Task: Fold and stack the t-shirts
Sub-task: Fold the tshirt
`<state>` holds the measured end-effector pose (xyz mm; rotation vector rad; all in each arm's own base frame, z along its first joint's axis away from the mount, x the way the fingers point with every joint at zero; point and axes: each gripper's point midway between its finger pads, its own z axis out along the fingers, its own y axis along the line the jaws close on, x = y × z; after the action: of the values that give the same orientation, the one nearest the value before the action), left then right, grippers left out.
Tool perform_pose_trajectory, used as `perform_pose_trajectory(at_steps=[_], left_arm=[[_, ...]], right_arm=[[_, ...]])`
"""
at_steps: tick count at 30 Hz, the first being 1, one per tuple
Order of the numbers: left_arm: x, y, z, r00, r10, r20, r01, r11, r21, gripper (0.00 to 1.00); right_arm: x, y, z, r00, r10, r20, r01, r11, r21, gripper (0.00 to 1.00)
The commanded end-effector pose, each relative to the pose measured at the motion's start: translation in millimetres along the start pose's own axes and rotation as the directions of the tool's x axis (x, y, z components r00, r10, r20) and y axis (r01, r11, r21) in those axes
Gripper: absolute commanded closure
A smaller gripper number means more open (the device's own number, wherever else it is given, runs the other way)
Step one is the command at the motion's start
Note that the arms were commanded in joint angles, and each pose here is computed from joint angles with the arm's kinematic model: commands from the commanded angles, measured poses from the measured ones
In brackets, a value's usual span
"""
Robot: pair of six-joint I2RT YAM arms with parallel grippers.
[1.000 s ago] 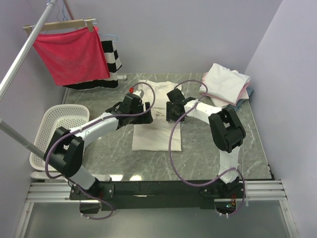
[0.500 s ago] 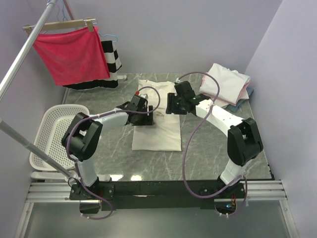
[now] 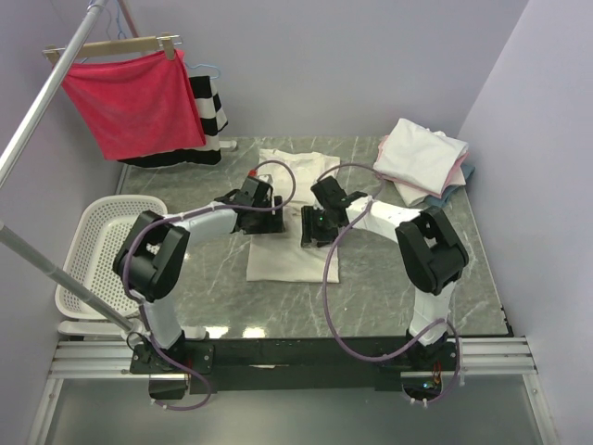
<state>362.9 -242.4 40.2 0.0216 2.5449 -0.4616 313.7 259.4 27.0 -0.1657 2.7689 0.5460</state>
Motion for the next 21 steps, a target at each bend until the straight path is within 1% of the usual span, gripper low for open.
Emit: perform_pose_trajectory(at_steps=[1, 4, 8, 10, 11, 12, 13, 14, 15, 16, 17, 18, 19, 20, 21], left_arm=[[-15, 2, -22, 0.998, -0.015, 0.069, 0.016, 1.0, -0.02, 0.24], [-20, 7, -31, 0.995, -0.01, 0.096, 0.014, 0.999, -0.046, 0.23], [-24, 18, -40, 0.992, -0.01, 0.124, 0.023, 0.994, -0.104, 0.22], [-30, 20, -51, 0.989, -0.009, 0.151, 0.027, 0.992, -0.123, 0.2], [-30, 22, -56, 0.988, -0.009, 0.155, 0.03, 0.991, -0.133, 0.19], [-36, 22, -66, 0.983, -0.013, 0.182, 0.037, 0.991, -0.13, 0.18], [-34, 25, -72, 0.982, -0.013, 0.186, 0.041, 0.988, -0.147, 0.17], [-29, 31, -75, 0.983, -0.02, 0.183, 0.05, 0.986, -0.162, 0.16], [-30, 32, -85, 0.978, -0.027, 0.205, 0.062, 0.984, -0.165, 0.13], [-18, 40, -85, 0.982, -0.034, 0.188, 0.068, 0.981, -0.182, 0.09], [-13, 42, -88, 0.982, -0.041, 0.184, 0.075, 0.98, -0.186, 0.09], [-11, 44, -95, 0.979, -0.051, 0.195, 0.088, 0.979, -0.182, 0.08], [4, 49, -93, 0.984, -0.068, 0.167, 0.098, 0.979, -0.18, 0.08], [11, 49, -93, 0.984, -0.076, 0.159, 0.103, 0.981, -0.167, 0.08], [15, 49, -97, 0.983, -0.089, 0.16, 0.114, 0.981, -0.154, 0.08]], right_arm=[[-36, -15, 4, 0.996, -0.02, 0.085, 0.007, 0.99, 0.142, 0.38], [-47, -23, -6, 0.991, -0.031, 0.127, 0.006, 0.98, 0.199, 0.38], [-61, -18, -30, 0.979, -0.063, 0.196, 0.023, 0.979, 0.202, 0.37], [-59, -19, -39, 0.976, -0.073, 0.203, 0.032, 0.979, 0.202, 0.36], [-60, -19, -51, 0.972, -0.075, 0.224, 0.028, 0.978, 0.205, 0.35], [-59, -20, -57, 0.97, -0.069, 0.235, 0.019, 0.978, 0.206, 0.35], [-50, -25, -59, 0.972, -0.068, 0.224, 0.019, 0.977, 0.213, 0.33], [-49, -25, -72, 0.966, -0.065, 0.251, 0.011, 0.977, 0.211, 0.32], [-47, -31, -78, 0.962, -0.051, 0.267, -0.01, 0.974, 0.226, 0.3], [-37, -39, -79, 0.966, -0.044, 0.255, -0.018, 0.972, 0.236, 0.25], [-37, -38, -90, 0.96, -0.036, 0.278, -0.027, 0.975, 0.22, 0.23], [-33, -42, -93, 0.962, -0.014, 0.271, -0.043, 0.978, 0.203, 0.22], [-21, -49, -92, 0.968, 0.004, 0.249, -0.055, 0.979, 0.198, 0.21], [-17, -46, -97, 0.967, 0.024, 0.254, -0.067, 0.985, 0.162, 0.21], [-2, -48, -91, 0.976, 0.05, 0.213, -0.079, 0.989, 0.129, 0.21]])
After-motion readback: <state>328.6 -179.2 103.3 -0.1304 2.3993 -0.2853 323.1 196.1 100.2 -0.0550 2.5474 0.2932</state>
